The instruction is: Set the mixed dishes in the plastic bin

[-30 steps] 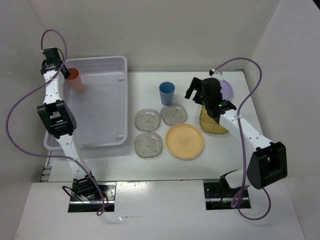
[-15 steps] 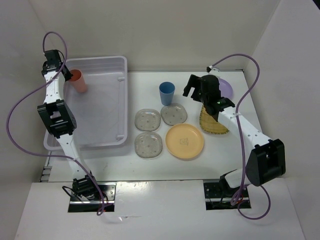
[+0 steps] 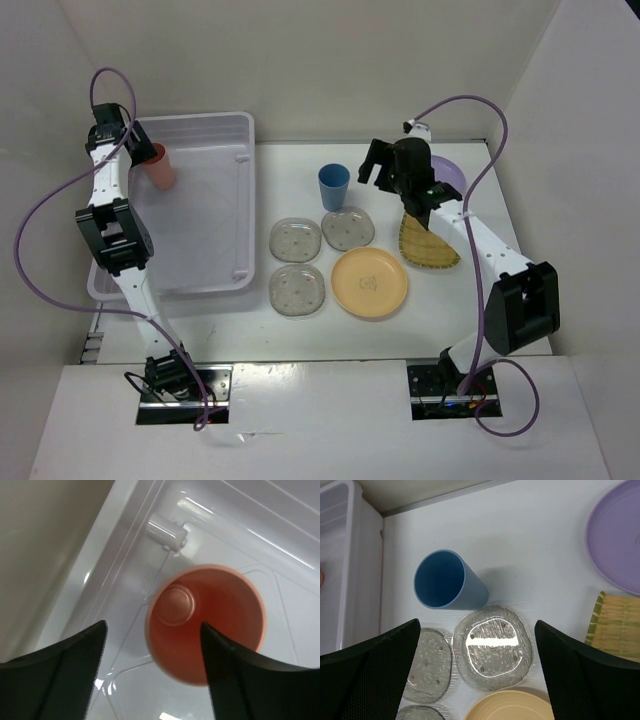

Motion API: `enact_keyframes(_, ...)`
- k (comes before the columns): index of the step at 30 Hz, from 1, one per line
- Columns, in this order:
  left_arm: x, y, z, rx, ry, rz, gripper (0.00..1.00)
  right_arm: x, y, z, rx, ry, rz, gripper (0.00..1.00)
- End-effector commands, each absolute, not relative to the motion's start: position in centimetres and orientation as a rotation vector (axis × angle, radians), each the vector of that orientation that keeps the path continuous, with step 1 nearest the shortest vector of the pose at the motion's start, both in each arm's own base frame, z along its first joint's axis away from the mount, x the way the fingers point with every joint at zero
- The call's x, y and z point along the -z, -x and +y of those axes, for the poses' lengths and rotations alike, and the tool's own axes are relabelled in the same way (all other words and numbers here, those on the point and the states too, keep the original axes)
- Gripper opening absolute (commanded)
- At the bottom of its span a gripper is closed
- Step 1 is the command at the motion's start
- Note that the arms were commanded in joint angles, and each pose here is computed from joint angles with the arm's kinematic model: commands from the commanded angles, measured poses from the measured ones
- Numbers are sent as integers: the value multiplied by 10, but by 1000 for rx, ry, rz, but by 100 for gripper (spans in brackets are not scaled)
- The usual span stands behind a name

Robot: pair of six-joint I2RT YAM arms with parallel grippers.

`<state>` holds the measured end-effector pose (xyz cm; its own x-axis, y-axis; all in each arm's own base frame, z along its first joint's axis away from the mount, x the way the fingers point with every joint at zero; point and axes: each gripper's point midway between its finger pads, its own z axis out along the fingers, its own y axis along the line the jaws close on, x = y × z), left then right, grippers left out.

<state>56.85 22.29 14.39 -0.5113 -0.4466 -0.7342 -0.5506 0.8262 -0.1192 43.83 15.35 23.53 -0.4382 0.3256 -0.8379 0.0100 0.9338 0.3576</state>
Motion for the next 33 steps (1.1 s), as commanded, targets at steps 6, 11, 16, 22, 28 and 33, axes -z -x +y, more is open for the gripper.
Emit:
enact_keyframes(6, -265, -545, 204, -227, 636, 2035, 100, -258, -456, 172, -394, -180, 1971, 99)
enact_keyframes(11, -358, -516, 164, -209, 504, 1907, 100, -255, -461, 169, -364, -179, 1973, 99)
enact_keyframes(16, -425, -500, 64, 58, 155, 1820, 100, -267, -464, 153, -281, -250, 1954, 99)
enact_keyframes(22, -440, -483, -111, 549, -284, 1755, 100, -275, -465, 111, -231, -400, 1912, 99)
enact_keyframes(28, -367, -500, -216, 603, -397, 1871, 100, -256, -445, 71, -167, -509, 1915, 99)
enact_keyframes(33, -306, -527, -243, 439, -311, 1989, 100, -250, -429, 58, -200, -530, 1913, 99)
